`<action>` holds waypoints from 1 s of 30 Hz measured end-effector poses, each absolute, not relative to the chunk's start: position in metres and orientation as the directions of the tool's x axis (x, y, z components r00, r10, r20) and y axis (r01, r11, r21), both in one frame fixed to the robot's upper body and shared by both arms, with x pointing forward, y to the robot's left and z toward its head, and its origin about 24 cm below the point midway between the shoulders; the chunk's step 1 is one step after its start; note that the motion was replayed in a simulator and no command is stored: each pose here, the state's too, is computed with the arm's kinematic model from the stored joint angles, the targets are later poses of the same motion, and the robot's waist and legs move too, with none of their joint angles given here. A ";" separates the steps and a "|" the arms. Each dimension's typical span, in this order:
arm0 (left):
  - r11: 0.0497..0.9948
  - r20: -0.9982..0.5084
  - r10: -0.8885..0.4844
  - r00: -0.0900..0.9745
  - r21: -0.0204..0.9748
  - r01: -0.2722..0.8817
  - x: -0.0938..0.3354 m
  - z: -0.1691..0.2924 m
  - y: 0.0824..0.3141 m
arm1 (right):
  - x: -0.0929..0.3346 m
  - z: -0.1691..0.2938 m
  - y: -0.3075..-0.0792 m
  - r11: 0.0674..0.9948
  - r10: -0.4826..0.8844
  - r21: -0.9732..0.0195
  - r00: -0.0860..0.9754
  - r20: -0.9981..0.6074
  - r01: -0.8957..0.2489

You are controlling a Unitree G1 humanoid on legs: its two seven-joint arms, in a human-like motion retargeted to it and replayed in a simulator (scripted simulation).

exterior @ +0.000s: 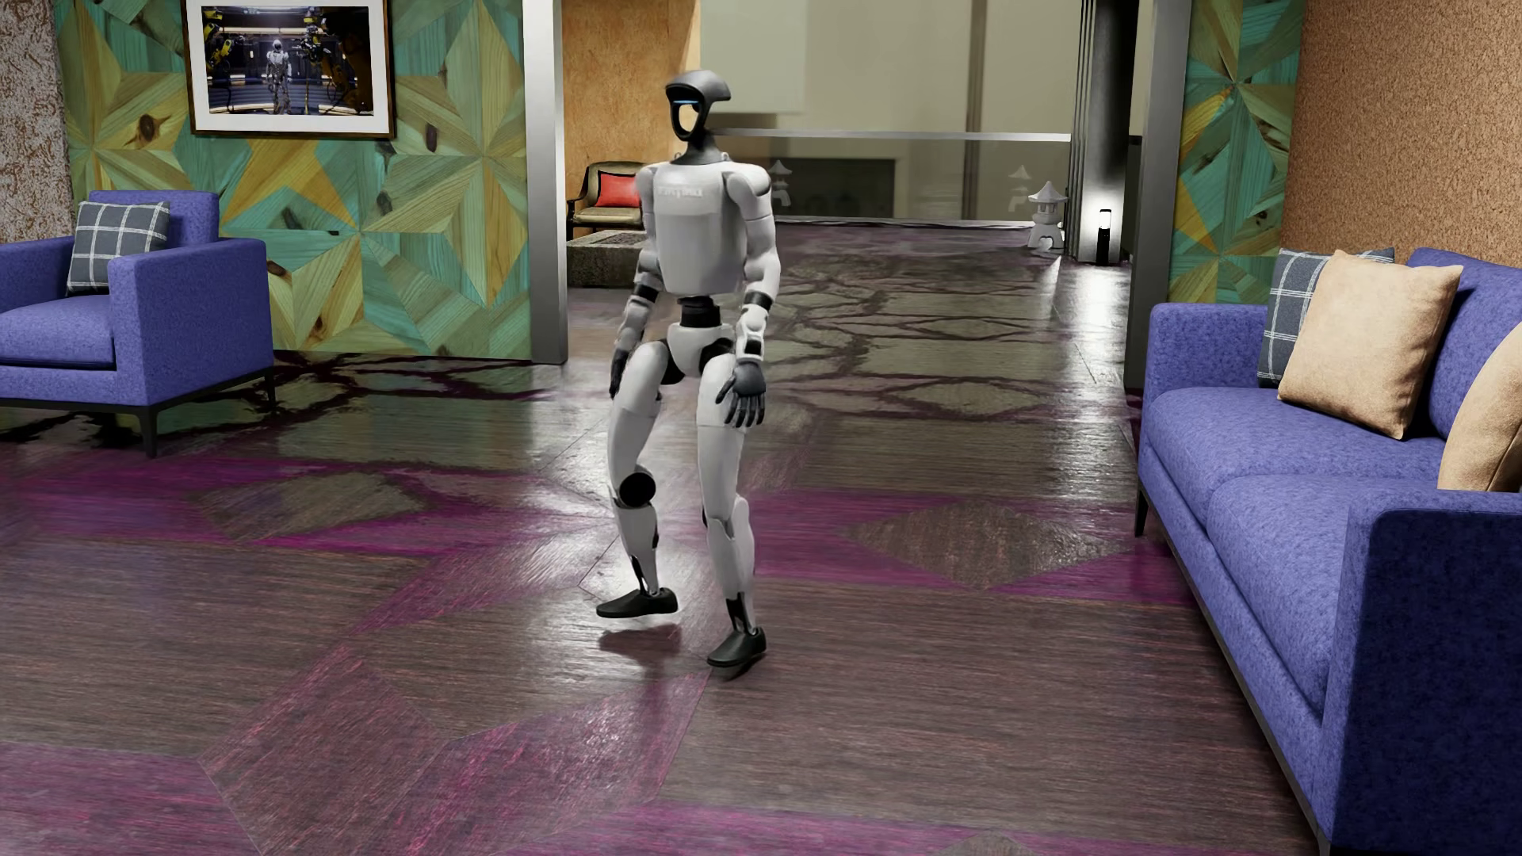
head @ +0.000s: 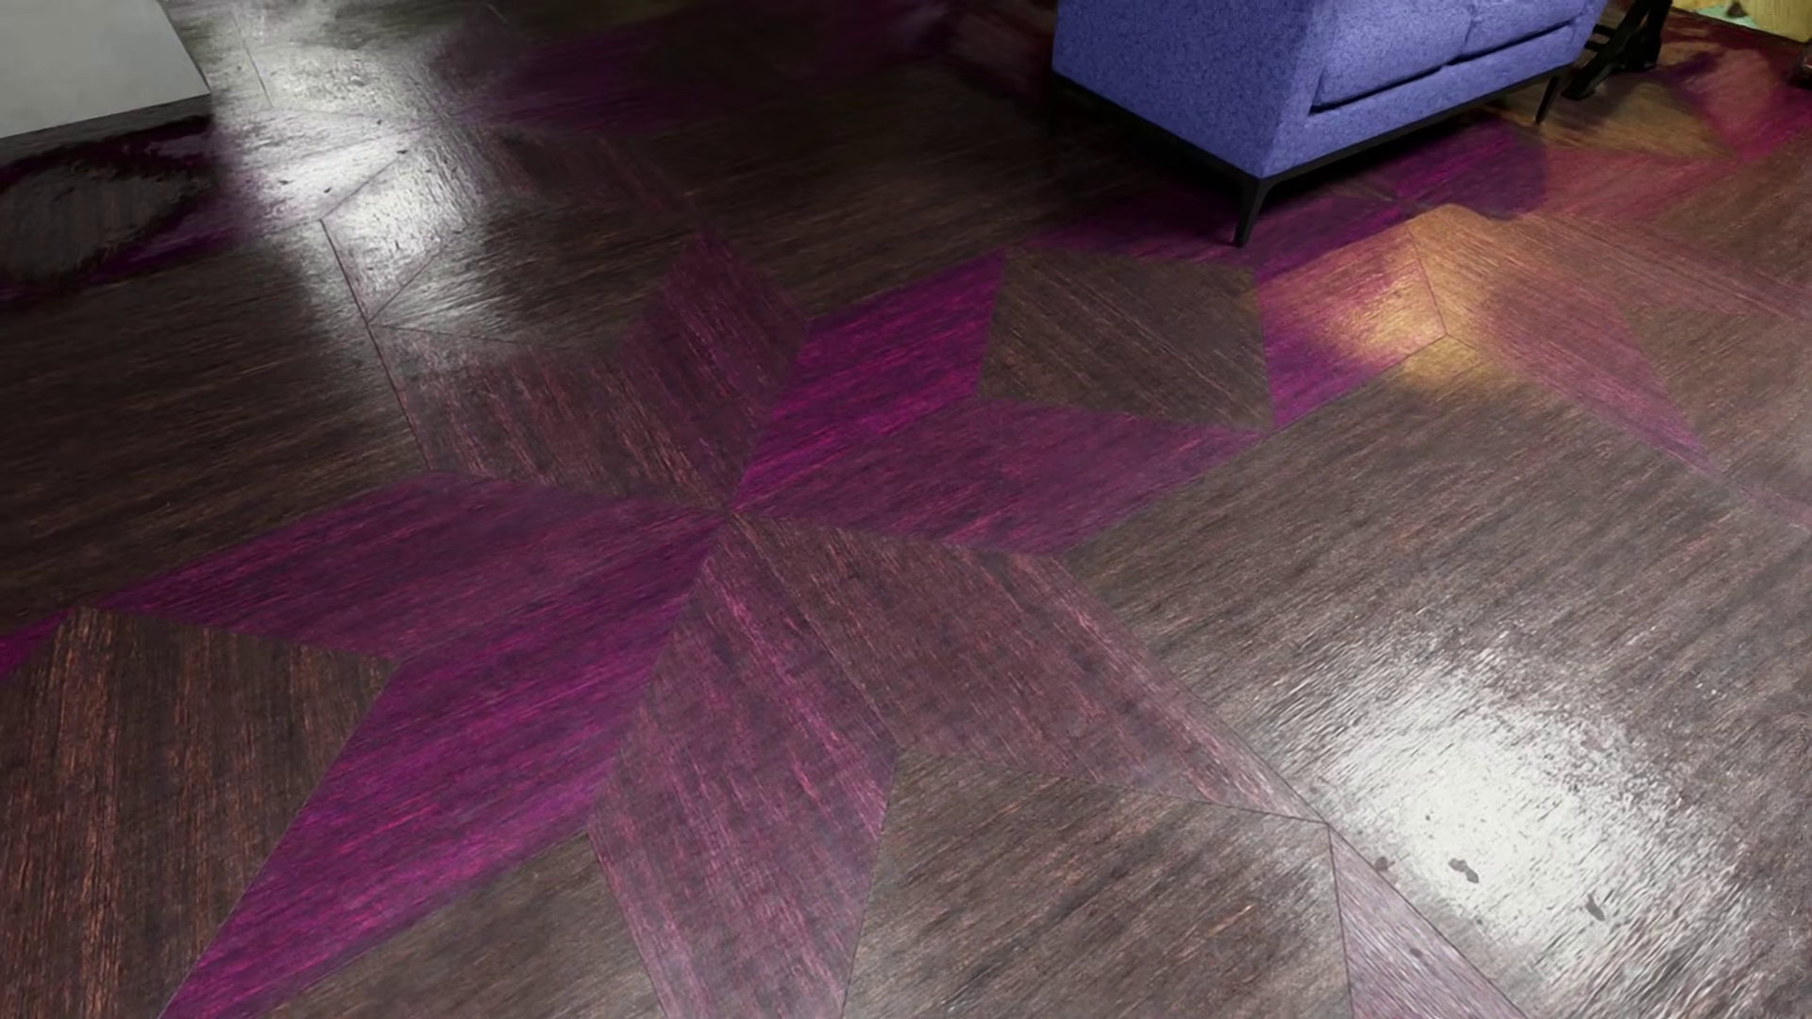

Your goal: Turn around

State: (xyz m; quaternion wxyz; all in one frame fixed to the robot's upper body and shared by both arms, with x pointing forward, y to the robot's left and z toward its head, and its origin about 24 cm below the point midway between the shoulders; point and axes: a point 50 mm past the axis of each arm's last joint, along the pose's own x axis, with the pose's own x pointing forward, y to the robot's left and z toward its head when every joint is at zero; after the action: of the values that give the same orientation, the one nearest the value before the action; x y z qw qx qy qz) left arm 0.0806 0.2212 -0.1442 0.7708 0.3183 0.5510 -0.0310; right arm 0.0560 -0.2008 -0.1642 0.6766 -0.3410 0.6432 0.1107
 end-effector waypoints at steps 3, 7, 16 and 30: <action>0.846 -0.923 0.311 0.225 0.377 0.378 0.038 -0.156 0.215 | 0.112 -0.151 -0.207 0.565 -0.300 -0.460 0.348 -0.888 -0.685; 0.864 -0.956 0.276 0.095 0.291 0.411 0.004 -0.163 0.209 | 0.173 -0.127 -0.193 0.469 -0.223 -0.591 0.559 -0.799 -0.657; 0.815 -0.879 0.321 0.352 0.446 0.370 0.066 -0.147 0.220 | 0.165 -0.133 -0.154 0.558 -0.112 -0.507 0.546 -0.830 -0.657; 0.810 -0.837 0.298 0.459 0.476 0.343 0.090 -0.141 0.210 | 0.096 -0.153 -0.223 0.572 -0.321 -0.416 0.274 -0.906 -0.707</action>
State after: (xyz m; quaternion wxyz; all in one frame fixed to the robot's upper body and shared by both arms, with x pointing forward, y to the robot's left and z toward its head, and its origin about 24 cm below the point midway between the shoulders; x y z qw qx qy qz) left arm 0.0904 0.2104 -0.1412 0.7967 0.3079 0.5199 -0.0141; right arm 0.0963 -0.2229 -0.1526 0.6661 -0.4396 0.5849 0.1448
